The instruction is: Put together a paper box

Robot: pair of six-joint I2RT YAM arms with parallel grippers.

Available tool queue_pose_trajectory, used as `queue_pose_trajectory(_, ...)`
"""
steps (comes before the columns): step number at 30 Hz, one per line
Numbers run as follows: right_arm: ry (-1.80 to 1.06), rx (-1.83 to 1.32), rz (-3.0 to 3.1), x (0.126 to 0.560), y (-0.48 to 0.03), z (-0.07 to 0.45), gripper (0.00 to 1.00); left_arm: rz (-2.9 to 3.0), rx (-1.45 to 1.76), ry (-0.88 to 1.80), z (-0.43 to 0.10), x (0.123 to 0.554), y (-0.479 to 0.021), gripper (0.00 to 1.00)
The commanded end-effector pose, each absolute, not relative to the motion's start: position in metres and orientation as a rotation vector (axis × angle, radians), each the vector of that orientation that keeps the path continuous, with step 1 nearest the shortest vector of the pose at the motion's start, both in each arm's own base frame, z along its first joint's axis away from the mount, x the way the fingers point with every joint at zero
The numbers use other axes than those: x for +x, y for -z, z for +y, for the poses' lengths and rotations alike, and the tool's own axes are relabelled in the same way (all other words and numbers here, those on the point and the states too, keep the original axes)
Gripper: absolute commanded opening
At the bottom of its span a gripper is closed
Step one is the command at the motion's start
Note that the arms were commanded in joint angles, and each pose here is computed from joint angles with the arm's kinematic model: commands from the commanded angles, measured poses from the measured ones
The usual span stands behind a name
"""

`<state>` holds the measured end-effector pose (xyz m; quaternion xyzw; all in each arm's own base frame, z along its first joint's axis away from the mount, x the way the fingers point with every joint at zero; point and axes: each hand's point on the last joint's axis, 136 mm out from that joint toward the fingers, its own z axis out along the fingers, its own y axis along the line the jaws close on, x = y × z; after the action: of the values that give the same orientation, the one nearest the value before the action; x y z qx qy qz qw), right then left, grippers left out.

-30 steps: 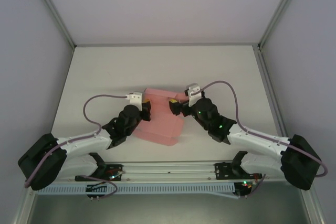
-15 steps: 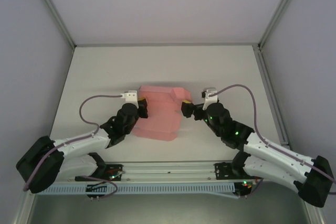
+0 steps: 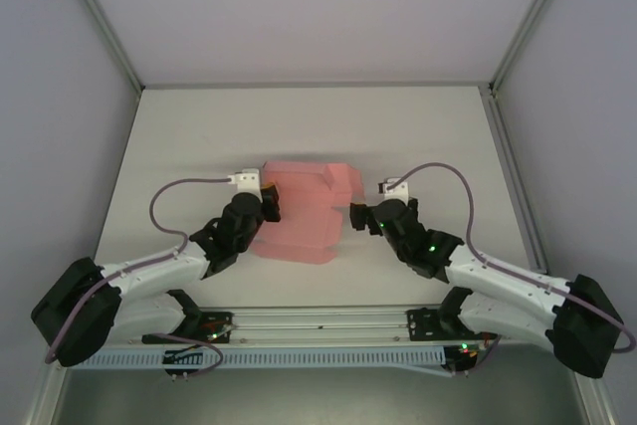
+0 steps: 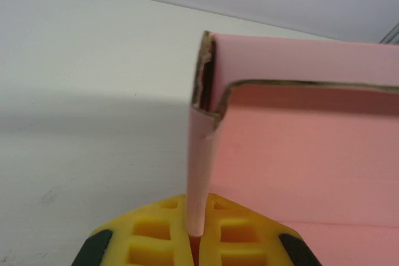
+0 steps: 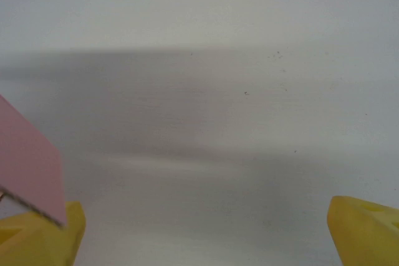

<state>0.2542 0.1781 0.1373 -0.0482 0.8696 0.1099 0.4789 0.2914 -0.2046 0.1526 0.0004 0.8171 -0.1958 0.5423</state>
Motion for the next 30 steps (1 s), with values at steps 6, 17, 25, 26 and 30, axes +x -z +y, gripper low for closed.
queue_pose_trajectory(6,-0.314,-0.197,1.982,0.281,-0.183,0.212,1.00,1.932,-0.012,0.520,-0.213,0.295,-0.157,0.00)
queue_pose_trajectory(17,-0.439,-0.277,1.984,0.288,-0.168,0.250,1.00,1.938,0.000,0.581,-0.224,0.295,-0.158,0.00)
queue_pose_trajectory(25,-0.437,-0.255,2.010,0.285,-0.165,0.246,1.00,1.953,-0.018,0.533,-0.216,0.297,-0.151,0.00)
queue_pose_trajectory(26,-0.452,-0.250,2.005,0.281,-0.170,0.243,1.00,1.956,-0.026,0.518,-0.213,0.298,-0.148,0.00)
queue_pose_trajectory(30,-0.477,-0.244,1.998,0.265,-0.185,0.226,1.00,1.974,-0.037,0.476,-0.201,0.301,-0.140,0.00)
